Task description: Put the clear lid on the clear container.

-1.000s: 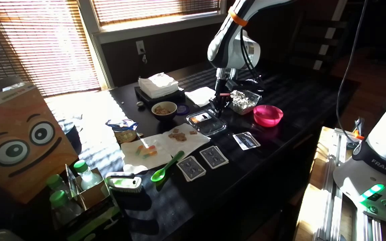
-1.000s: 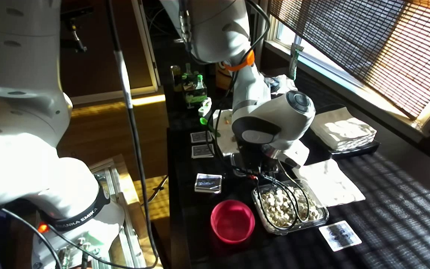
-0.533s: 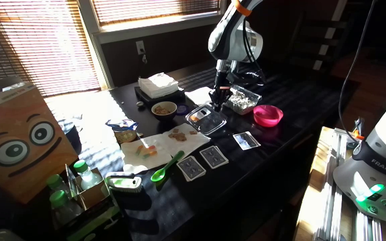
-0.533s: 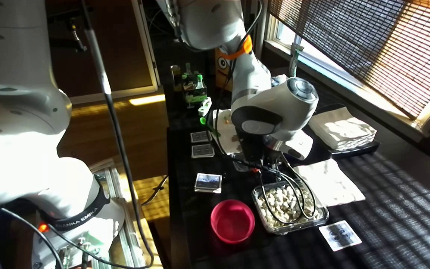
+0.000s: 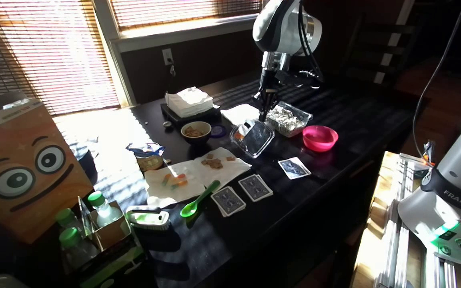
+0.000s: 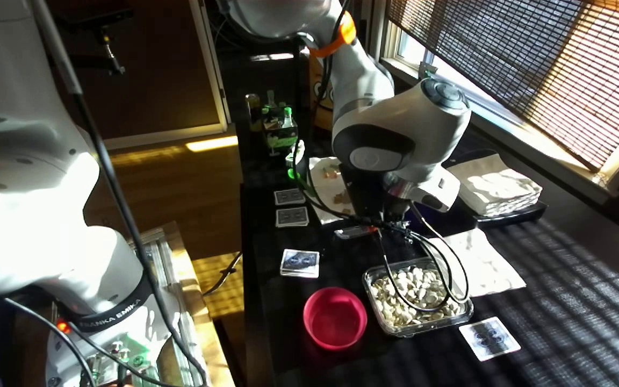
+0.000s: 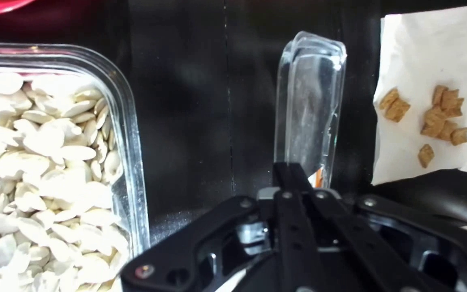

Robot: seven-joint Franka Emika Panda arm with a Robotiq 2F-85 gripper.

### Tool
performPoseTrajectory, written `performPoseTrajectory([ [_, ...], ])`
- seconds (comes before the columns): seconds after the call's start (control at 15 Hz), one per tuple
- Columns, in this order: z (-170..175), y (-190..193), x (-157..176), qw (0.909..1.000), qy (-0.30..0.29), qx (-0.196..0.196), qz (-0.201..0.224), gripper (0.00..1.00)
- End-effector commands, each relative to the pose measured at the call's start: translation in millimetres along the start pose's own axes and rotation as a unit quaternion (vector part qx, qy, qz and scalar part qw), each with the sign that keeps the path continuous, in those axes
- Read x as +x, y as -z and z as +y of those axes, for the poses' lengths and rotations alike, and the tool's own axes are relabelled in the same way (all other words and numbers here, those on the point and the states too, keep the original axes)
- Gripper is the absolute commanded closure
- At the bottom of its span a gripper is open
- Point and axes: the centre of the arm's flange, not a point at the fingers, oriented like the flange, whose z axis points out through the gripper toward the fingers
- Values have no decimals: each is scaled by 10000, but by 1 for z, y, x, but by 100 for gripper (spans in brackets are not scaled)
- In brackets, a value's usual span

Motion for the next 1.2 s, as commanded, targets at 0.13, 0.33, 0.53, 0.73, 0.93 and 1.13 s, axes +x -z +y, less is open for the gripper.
performPoseTrajectory([
  [0.13, 2, 19, 0, 10000, 20, -19, 36, 99],
  [0.33, 3, 25, 0, 10000, 35, -29, 47, 99],
  [0.53, 16, 36, 3, 9998, -60, 64, 186, 100],
  [0.73, 39, 57, 4, 9992, -185, 127, 337, 100],
  [0.93, 55, 71, 5, 9990, -131, 259, 349, 100],
  [1.13, 63, 81, 5, 9984, 0, 507, 257, 100],
])
